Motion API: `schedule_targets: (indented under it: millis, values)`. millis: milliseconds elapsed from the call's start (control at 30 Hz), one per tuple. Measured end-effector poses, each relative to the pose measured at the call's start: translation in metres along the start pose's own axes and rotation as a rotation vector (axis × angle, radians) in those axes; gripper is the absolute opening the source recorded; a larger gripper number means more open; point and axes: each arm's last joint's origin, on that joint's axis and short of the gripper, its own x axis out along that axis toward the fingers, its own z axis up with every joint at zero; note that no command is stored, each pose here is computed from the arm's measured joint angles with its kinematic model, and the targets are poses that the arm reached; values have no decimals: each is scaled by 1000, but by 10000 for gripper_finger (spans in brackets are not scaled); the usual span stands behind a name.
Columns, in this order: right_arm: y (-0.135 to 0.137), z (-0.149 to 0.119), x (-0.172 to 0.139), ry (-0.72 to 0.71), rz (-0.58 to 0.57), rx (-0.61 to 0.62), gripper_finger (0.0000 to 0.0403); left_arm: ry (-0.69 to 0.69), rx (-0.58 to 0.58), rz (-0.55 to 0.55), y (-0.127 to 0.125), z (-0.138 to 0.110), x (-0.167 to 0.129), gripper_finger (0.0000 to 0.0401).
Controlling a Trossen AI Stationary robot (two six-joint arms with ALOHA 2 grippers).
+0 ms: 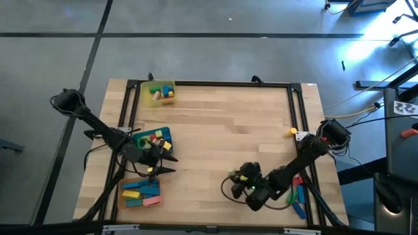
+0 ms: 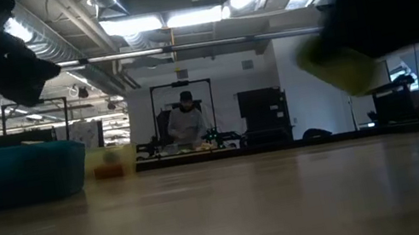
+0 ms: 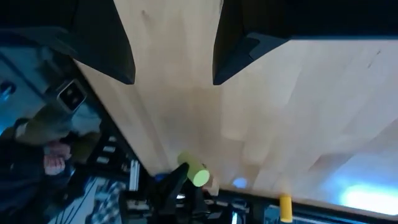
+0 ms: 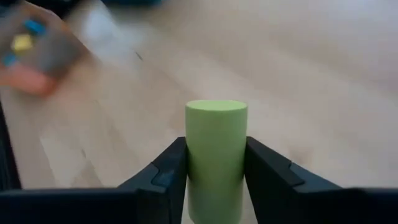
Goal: Sort blocks by size
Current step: Put the light green cylindrical block into the yellow bin
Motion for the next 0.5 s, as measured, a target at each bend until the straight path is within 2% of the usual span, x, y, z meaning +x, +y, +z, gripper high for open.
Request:
schedule_targets:
  millis: [300,500]
  values:
    - [22,55,34,-174,153,-232,136,-71,-68,-28,-3,7,0,199]
    - [35,83,53,-307,311,-298,137,-79,-117,2,3,9,2,243]
